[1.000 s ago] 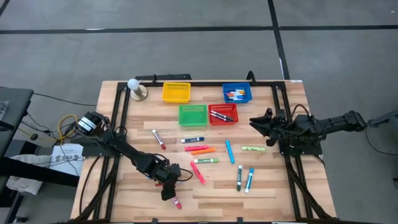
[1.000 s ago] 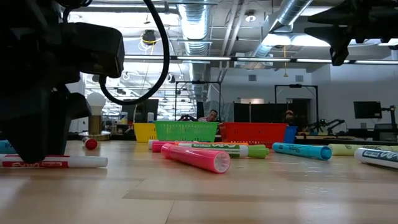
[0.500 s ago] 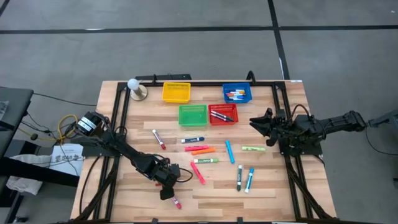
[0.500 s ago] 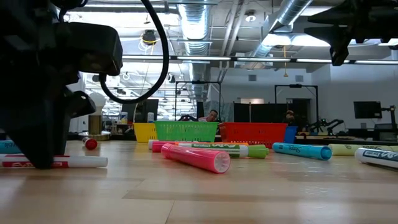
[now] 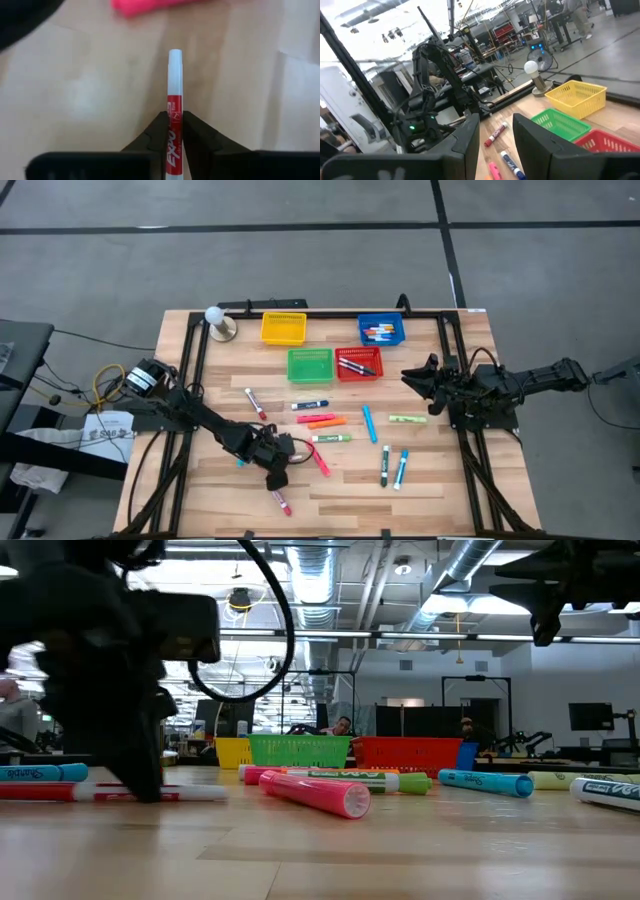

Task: Pick & Place Markers
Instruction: Put the red marker into the red bin

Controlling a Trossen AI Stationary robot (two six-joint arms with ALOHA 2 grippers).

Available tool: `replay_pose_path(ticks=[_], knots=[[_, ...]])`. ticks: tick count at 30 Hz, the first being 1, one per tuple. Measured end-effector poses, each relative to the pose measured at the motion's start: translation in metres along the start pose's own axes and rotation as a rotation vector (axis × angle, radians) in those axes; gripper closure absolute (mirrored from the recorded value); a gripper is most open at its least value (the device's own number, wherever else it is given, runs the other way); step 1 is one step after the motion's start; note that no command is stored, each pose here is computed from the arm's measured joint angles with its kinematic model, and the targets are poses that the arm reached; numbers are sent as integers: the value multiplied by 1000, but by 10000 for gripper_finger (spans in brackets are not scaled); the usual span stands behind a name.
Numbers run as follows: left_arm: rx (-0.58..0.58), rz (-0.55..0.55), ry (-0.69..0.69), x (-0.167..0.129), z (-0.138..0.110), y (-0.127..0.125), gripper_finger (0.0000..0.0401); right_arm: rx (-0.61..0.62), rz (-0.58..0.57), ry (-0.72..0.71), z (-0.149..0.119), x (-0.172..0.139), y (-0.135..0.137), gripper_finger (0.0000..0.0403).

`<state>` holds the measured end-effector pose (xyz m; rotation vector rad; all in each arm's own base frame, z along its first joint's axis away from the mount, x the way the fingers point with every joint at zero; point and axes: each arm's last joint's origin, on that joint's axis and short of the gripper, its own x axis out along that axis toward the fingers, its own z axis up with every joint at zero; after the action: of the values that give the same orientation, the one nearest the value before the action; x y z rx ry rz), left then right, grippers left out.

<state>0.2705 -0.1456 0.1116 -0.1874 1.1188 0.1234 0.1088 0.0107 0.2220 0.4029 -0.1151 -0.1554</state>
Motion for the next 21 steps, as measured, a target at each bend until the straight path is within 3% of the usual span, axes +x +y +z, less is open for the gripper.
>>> replay_pose_path(ticks=[5, 12, 21], knots=[[-46, 18, -38, -18, 12, 17, 361, 141, -21, -26, 2, 0, 0, 294], [-184, -111, -240, -76, 45, 40, 358, 237, -7, -121, 11, -1, 2, 294], [-405, -325, -760, -147, 98, 80, 354, 141, -181, -187, 11, 3, -1, 294]])
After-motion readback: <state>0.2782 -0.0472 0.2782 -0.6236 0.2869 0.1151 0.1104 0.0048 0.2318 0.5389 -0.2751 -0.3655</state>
